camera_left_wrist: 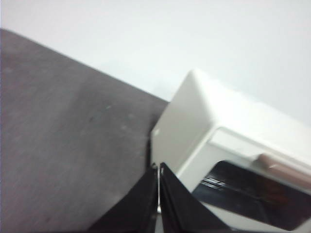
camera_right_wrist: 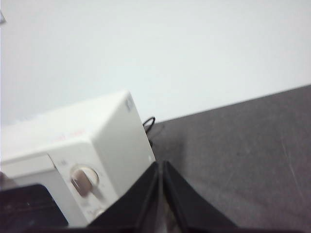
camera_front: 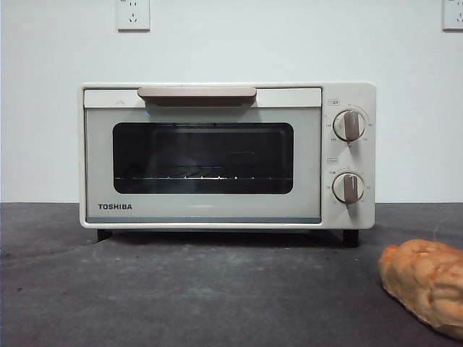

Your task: The left arm flap open the oven, the right arm pick bread and place it into oven, the left arm flap close the oven

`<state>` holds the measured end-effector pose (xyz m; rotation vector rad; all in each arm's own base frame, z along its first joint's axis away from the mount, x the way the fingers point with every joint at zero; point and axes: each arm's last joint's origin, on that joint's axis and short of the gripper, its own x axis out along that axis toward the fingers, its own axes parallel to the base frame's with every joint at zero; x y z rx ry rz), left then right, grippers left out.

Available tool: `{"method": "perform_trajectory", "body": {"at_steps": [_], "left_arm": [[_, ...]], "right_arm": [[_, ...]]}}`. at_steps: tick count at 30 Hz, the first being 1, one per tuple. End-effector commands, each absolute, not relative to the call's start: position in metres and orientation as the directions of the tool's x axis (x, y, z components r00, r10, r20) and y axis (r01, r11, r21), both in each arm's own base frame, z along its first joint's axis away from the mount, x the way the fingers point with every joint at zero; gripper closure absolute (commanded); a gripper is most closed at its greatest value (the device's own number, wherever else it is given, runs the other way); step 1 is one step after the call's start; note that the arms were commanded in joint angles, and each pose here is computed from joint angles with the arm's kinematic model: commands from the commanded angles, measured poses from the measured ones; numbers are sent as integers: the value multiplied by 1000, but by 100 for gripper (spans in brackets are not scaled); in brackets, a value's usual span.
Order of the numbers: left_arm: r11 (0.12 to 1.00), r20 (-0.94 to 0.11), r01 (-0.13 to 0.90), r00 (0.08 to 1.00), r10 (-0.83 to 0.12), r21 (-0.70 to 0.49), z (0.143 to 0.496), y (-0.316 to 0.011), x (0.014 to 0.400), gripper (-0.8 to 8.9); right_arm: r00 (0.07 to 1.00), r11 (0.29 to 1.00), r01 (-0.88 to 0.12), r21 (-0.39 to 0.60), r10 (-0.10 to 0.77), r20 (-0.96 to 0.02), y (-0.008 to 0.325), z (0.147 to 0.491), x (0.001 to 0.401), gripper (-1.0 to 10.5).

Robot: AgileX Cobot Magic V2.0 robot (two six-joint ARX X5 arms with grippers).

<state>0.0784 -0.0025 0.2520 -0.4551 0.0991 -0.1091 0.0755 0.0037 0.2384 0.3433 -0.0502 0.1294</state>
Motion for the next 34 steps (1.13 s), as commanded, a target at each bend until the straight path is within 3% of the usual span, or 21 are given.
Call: {"method": "perform_trajectory", "body": {"at_steps": [1, 5, 10, 20, 24, 32, 34], "left_arm": [[913, -72, 124, 984, -165, -389, 273, -4, 78, 802], [927, -139, 176, 963, -232, -331, 295, -5, 82, 802], [926, -242, 236, 919, -311, -294, 312, -7, 91, 802], [871, -409, 383, 773, -485, -308, 320, -12, 103, 802], [868, -432, 389, 756, -492, -307, 317, -13, 101, 802], [869, -433, 390, 756, -491, -306, 317, -13, 101, 802], [869, -433, 390, 756, -491, -306, 317, -13, 101, 802]], "right_arm": [[989, 939, -145, 312, 132, 64, 4, 256, 73, 937], [984, 948, -170, 268, 178, -8, 5, 278, 74, 937], [950, 951, -224, 215, 262, -168, 8, 301, 82, 936], [791, 930, -309, 201, 368, -488, 12, 322, 102, 937], [745, 920, -326, 217, 392, -539, 15, 321, 106, 936], [739, 917, -333, 218, 398, -544, 16, 321, 107, 923], [739, 917, -330, 222, 398, -544, 16, 321, 107, 770]]}}
